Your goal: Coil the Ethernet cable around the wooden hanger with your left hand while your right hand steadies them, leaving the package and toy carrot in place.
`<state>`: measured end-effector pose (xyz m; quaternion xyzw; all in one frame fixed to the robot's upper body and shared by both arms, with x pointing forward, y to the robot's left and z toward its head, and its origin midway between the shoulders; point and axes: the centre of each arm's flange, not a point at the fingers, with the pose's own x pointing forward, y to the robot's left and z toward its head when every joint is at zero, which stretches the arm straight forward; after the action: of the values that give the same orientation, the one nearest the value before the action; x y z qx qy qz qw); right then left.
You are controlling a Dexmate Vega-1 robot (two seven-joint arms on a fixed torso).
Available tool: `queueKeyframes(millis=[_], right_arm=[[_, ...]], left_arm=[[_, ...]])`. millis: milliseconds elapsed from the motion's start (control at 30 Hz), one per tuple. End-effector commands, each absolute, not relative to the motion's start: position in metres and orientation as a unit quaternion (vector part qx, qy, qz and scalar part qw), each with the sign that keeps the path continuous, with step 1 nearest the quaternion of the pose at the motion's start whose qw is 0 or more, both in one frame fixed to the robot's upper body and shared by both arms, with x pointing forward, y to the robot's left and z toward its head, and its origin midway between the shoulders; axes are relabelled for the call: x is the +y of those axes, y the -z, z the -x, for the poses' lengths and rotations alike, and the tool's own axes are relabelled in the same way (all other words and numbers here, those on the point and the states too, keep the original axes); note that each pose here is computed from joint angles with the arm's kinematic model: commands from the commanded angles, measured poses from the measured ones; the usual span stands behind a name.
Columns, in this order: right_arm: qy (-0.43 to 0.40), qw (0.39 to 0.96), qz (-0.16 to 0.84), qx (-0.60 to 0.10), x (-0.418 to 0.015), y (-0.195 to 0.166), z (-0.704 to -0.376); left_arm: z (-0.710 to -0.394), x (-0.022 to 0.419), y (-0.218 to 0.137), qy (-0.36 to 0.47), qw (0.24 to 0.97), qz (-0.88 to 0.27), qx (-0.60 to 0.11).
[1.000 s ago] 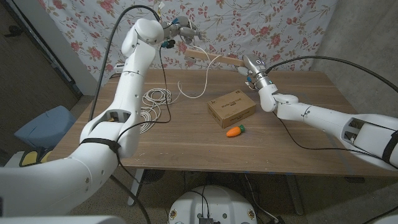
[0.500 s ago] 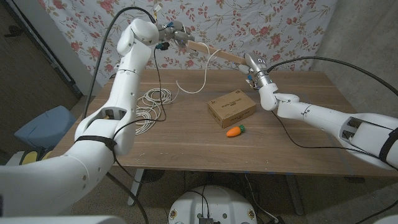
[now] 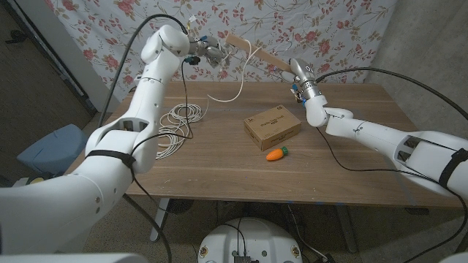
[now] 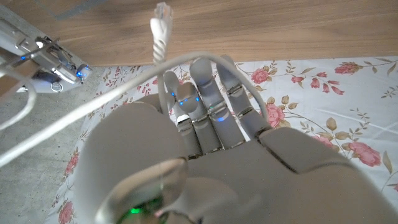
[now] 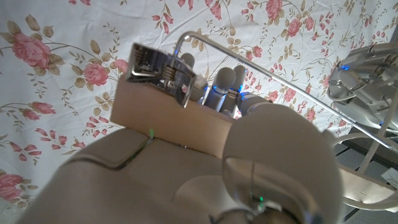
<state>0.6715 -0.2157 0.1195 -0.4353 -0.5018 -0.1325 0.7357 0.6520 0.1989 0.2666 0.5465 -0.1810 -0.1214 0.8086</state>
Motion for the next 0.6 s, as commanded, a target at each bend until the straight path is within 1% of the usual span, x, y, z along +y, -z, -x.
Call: queueKeyframes(millis=[33, 300, 600], right_arm=[[0.135, 0.751, 0.414, -0.497, -0.220, -0.129, -0.673], [0.179, 0.749, 0.430, -0.471, -0.220, -0.131, -0.675], [0.209, 0.754, 0.448, -0.432, -0.224, -0.132, -0.681]], left_arm=[[-0.663, 0.182, -0.253, 0.178, 0.788, -0.572, -0.144], [-0.655, 0.169, -0.248, 0.216, 0.774, -0.576, -0.151], [-0.638, 0.158, -0.239, 0.256, 0.761, -0.572, -0.167]])
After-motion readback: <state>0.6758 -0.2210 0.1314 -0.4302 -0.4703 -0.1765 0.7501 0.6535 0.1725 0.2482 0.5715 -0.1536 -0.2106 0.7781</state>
